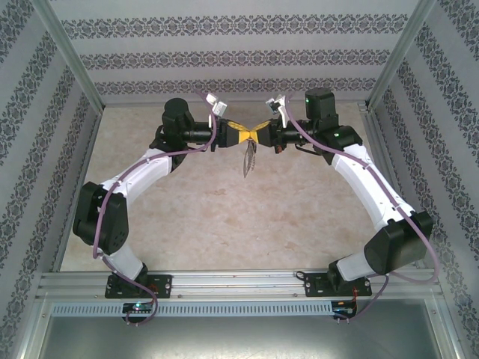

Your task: Put the keys on the keyring

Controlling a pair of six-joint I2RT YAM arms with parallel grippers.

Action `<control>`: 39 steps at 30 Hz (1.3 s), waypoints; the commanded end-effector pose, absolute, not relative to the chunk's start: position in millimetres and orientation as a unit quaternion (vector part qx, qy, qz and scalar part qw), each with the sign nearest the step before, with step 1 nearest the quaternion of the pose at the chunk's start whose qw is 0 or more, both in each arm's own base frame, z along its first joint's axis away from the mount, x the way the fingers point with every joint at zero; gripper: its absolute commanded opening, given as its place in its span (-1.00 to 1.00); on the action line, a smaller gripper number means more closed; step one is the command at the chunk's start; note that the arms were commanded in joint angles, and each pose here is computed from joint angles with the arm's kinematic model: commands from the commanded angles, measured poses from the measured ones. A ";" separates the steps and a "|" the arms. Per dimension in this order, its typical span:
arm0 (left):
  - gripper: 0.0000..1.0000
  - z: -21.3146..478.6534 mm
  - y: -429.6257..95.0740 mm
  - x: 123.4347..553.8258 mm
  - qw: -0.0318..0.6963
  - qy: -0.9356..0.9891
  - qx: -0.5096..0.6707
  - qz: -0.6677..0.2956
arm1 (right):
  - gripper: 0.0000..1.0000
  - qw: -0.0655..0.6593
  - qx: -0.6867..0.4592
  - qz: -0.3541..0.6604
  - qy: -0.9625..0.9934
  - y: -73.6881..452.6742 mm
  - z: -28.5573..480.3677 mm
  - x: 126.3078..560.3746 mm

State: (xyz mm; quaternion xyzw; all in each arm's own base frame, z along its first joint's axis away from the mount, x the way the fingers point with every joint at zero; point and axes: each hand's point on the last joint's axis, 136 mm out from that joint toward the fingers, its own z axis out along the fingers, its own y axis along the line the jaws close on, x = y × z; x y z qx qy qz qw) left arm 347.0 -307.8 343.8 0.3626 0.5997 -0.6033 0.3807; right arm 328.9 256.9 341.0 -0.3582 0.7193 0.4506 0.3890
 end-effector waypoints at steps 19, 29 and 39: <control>-1.00 367.0 -308.6 339.3 0.435 0.566 0.373 -0.592 | -0.05 0.499 -0.276 0.432 0.698 212.7 367.4 322.3; -1.00 374.2 -308.7 338.8 0.440 0.559 0.372 -0.595 | 0.01 0.488 -0.272 0.460 0.690 233.8 343.5 312.9; -1.00 377.5 -306.8 337.2 0.449 0.558 0.372 -0.591 | -0.53 0.466 -0.282 0.465 0.698 248.9 326.0 309.6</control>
